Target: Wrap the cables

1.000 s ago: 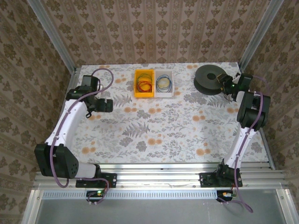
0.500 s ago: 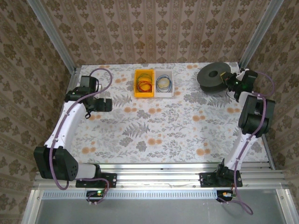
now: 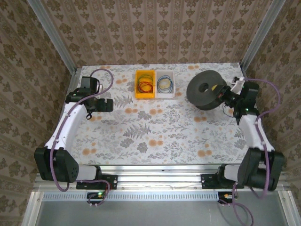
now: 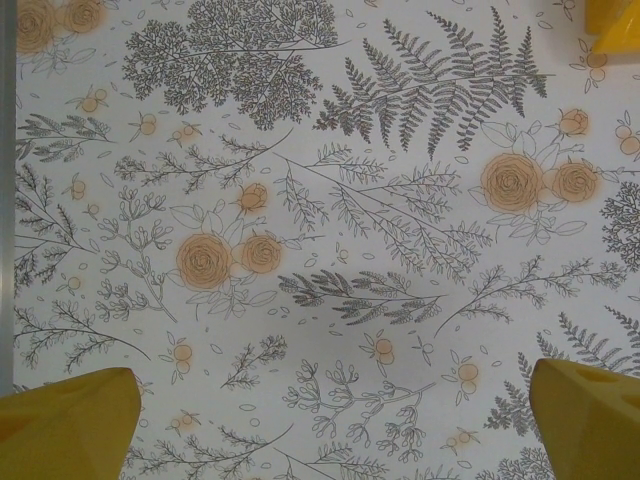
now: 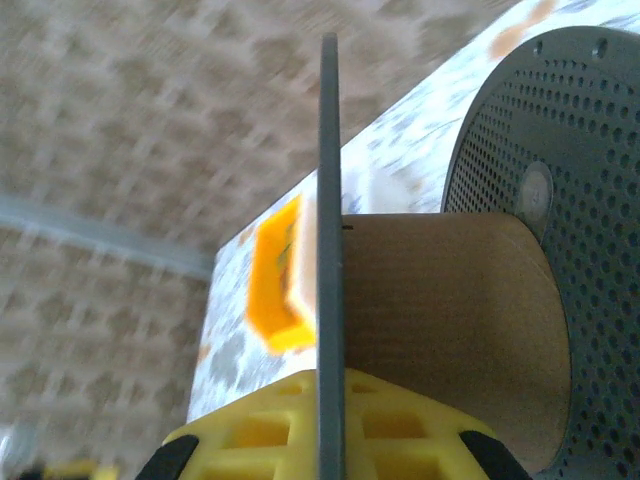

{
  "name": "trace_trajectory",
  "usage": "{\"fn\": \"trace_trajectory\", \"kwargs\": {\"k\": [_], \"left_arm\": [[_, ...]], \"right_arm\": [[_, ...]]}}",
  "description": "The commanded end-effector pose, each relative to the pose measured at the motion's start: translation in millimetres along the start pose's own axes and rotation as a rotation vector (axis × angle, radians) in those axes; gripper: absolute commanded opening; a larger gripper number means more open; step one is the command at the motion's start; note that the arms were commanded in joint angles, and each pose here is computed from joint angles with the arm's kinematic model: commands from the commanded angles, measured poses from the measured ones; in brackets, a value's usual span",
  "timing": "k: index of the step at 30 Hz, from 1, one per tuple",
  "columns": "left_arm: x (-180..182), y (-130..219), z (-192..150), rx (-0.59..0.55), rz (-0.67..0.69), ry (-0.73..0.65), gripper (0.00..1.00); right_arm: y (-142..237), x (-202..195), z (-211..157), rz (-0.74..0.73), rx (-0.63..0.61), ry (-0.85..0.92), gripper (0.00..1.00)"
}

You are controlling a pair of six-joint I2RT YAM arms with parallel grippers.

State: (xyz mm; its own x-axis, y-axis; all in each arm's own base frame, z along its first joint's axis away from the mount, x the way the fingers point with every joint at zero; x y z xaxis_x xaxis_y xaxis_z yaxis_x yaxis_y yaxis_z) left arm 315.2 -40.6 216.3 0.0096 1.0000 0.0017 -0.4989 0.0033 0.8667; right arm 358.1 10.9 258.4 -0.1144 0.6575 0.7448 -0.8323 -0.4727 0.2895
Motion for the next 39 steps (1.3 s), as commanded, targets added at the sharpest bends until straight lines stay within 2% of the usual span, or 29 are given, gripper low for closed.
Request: {"fn": "trace_trajectory", "kwargs": {"k": [1, 8, 13, 16, 18, 22, 26, 30, 33, 39], "left_arm": [[-0.9, 3.6, 6.8, -0.024, -0.006, -0.022, 1.00], [-10.6, 2.1, 0.7, -0.027, -0.058, -0.016, 1.00], [-10.1, 5.9, 5.2, -0.026, -0.040, -0.028, 1.00], [-11.1, 5.7, 7.2, -0.044, -0.048, -0.025, 1.00], [-12.0, 4.7, 5.9, -0.045, -0.051, -0.026, 1.00], [-11.4, 1.7, -0.7, -0.054, -0.047, -0.021, 1.00], [-15.1, -4.7, -6.8, -0.036, -0.072, -0.013, 1.00], [-16.5, -8.7, -5.5, -0.017, -0.067, -0.025, 1.00], [-14.9, -7.8, -4.2, -0.018, -0.054, -0.024, 1.00], [-13.8, -10.6, -9.4, -0.013, -0.049, -0.022, 1.00]], "right_arm": [[2.1, 41.2, -50.8, 0.127, 0.151, 0.042, 0.00], [-31.3, 79.2, -153.1, 0.335, 0.291, -0.065, 0.00], [-39.7, 118.1, -202.8, 0.427, 0.371, -0.022, 0.00], [-49.4, 113.1, -231.9, 0.393, 0.438, -0.003, 0.00], [-55.8, 93.9, -247.5, 0.351, 0.447, -0.025, 0.00], [-64.1, 55.7, -266.9, 0.245, 0.448, -0.017, 0.00], [-80.4, 33.1, -267.5, 0.160, 0.443, 0.054, 0.00], [-96.0, 19.7, -271.0, 0.153, 0.468, 0.040, 0.00], [-100.9, 9.7, -279.1, 0.137, 0.494, 0.020, 0.11], [-100.2, -2.7, -287.2, 0.092, 0.532, 0.021, 0.20]]}}
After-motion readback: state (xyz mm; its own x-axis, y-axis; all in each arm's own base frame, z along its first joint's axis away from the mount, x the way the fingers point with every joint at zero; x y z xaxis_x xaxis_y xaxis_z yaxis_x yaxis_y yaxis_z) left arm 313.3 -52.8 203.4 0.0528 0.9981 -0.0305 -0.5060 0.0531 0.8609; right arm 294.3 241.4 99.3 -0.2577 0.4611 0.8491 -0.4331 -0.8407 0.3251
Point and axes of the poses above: each hand's point on the last joint's axis, 136 mm out from that joint toward the fingers, its own y axis back along the fingers, its own x axis along the line the jaws close on, z = x × y, the point moved 3 cm from there along y, back along the fingers, and after that the axes turned 4 degrees about y, right-handed, at the moved point
